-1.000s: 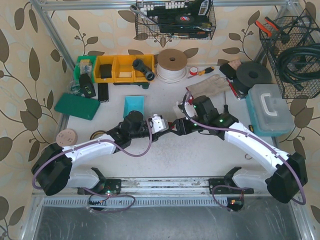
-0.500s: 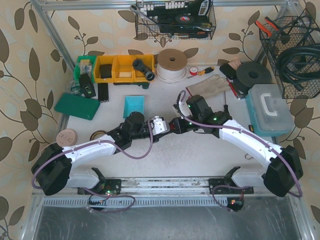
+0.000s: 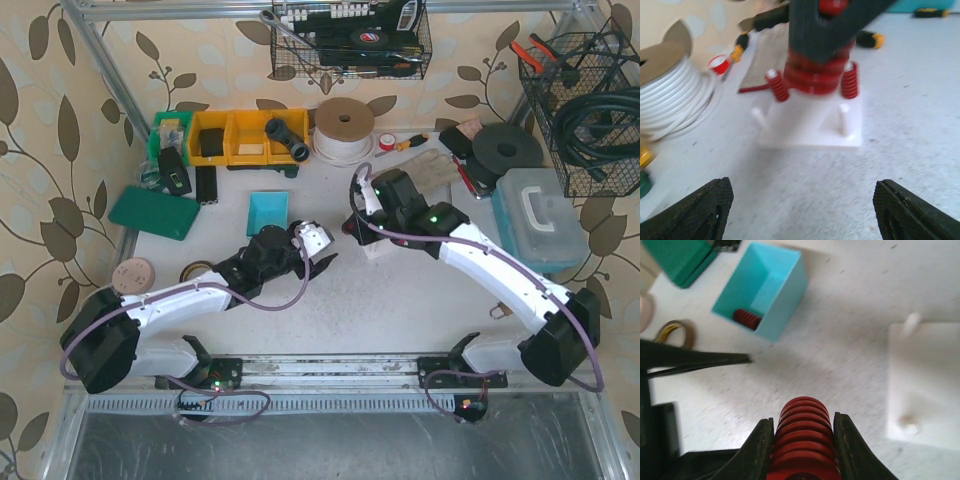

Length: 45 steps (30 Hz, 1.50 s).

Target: Install the large spring

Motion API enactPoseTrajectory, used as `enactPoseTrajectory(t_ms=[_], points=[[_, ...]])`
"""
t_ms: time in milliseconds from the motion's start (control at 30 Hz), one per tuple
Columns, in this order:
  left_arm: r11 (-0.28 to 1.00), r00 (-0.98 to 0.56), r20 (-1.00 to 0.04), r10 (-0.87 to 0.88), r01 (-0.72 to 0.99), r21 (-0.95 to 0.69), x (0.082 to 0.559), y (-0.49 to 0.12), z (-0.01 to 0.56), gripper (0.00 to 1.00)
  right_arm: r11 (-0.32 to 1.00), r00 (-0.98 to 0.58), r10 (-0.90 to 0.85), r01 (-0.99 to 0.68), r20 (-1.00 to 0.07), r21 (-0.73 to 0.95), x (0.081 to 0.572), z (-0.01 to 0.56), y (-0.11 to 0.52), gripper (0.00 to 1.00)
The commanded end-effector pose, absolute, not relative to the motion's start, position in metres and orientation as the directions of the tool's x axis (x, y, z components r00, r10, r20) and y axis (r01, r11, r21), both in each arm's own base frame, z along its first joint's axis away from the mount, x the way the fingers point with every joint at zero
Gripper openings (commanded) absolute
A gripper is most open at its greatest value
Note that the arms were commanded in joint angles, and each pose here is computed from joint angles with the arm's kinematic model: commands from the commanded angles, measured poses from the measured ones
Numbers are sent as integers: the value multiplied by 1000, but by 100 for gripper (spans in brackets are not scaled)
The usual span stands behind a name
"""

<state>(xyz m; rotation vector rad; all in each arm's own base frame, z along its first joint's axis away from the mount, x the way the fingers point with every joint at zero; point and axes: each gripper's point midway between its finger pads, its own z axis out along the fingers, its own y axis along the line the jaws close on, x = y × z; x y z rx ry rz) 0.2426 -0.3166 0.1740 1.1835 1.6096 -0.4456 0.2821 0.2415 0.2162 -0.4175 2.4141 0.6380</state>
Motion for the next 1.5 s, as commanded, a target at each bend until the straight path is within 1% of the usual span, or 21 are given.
enactPoseTrajectory(t_ms=[0, 100, 267, 400, 567, 833, 1067, 1233, 1400, 1467], points=[[639, -107, -876, 470, 726, 254, 264, -278, 173, 81, 927, -725, -191, -355, -662, 121, 322, 218, 212, 0], [692, -141, -869, 474, 670, 269, 267, -259, 167, 82, 948, -723, -221, -318, -654, 32, 347, 217, 204, 0], [732, -126, -876, 465, 612, 300, 266, -239, 162, 83, 959, -740, -254, -275, -622, -66, 385, 200, 201, 0], [739, -109, -882, 458, 599, 309, 265, -234, 160, 85, 963, -774, -257, -258, -579, -82, 411, 182, 202, 0], [707, -101, -870, 482, 632, 318, 263, -240, 152, 85, 963, -800, -259, -255, -540, -85, 432, 161, 206, 0], [661, -106, -847, 520, 678, 321, 262, -251, 145, 85, 964, -832, -249, -260, -496, -48, 442, 136, 212, 0], [659, -102, -848, 519, 680, 321, 262, -251, 146, 85, 964, -847, -249, -262, -470, -37, 439, 123, 214, 0], [658, -102, -848, 520, 681, 322, 261, -251, 146, 85, 963, -847, -260, -262, -464, -61, 445, 112, 213, 0], [656, -107, -839, 533, 678, 331, 262, -250, 145, 85, 961, -860, -267, -270, -435, -56, 449, 95, 217, 0], [655, -108, -837, 536, 679, 332, 262, -249, 144, 85, 960, -863, -272, -272, -426, -61, 451, 89, 217, 2]])
